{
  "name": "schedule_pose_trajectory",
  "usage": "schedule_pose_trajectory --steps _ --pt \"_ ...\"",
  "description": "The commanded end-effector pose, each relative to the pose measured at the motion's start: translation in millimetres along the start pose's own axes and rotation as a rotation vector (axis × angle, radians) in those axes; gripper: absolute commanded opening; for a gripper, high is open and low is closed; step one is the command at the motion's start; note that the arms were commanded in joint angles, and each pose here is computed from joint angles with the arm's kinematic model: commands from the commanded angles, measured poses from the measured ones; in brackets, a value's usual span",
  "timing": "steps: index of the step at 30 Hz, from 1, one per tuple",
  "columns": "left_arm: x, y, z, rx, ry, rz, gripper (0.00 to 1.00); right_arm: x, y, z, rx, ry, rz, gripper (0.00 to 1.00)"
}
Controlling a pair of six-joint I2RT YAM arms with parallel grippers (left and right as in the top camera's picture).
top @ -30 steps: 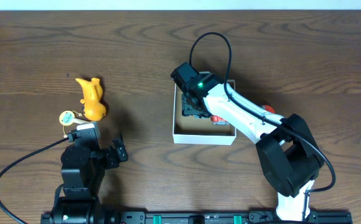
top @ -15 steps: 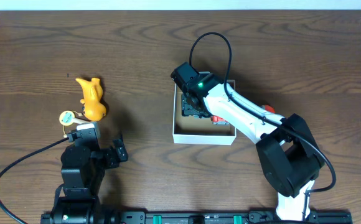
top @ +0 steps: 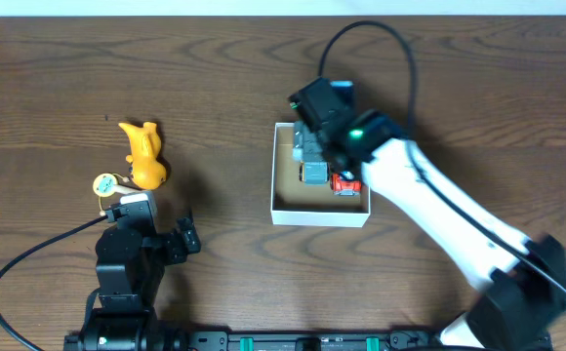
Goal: Pack container
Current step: 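Lower the dump truck into the box beside the fire truck, release, then move the right gripper down onto the red ball and grasp it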
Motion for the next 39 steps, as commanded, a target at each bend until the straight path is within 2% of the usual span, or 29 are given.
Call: schedule_pose_trajectory --steps 1,7,15,25,39 --pt "-9.8 4.5 -0.5 -0.001 0.013 -0.024 0.98 -27.5 43.7 -33.9 0.010 -0.056 -0.099 0.99" --pt "-9.9 4.5 -0.5 -0.001 0.013 -0.025 0.98 -27.1 72.0 -114.5 0.102 -0.308 -0.051 0.99" --pt "-9.0 4.5 -0.3 -0.001 0.013 -0.021 0.98 -7.4 27.4 -180.9 0.204 -0.416 0.153 0.99" --pt "-8.1 4.4 -0.1 -0.002 0.013 -0.017 0.98 37.5 -49.0 -199.6 0.250 -0.386 0.429 0.99" --pt "-7.9 4.4 -0.1 -0.002 0.013 -0.016 0.98 75.5 -110.0 -199.0 0.269 -0.382 0.612 0.99"
Point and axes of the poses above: each gripper's point midway between its finger pads, its own y axis back along the fingers, its own z axis along the line the jaws close on, x = y × z, the point moved 1 cm from there along y, back along the fingers, and after that the axes turned 1 degree about -y, right-handed, at the moved point
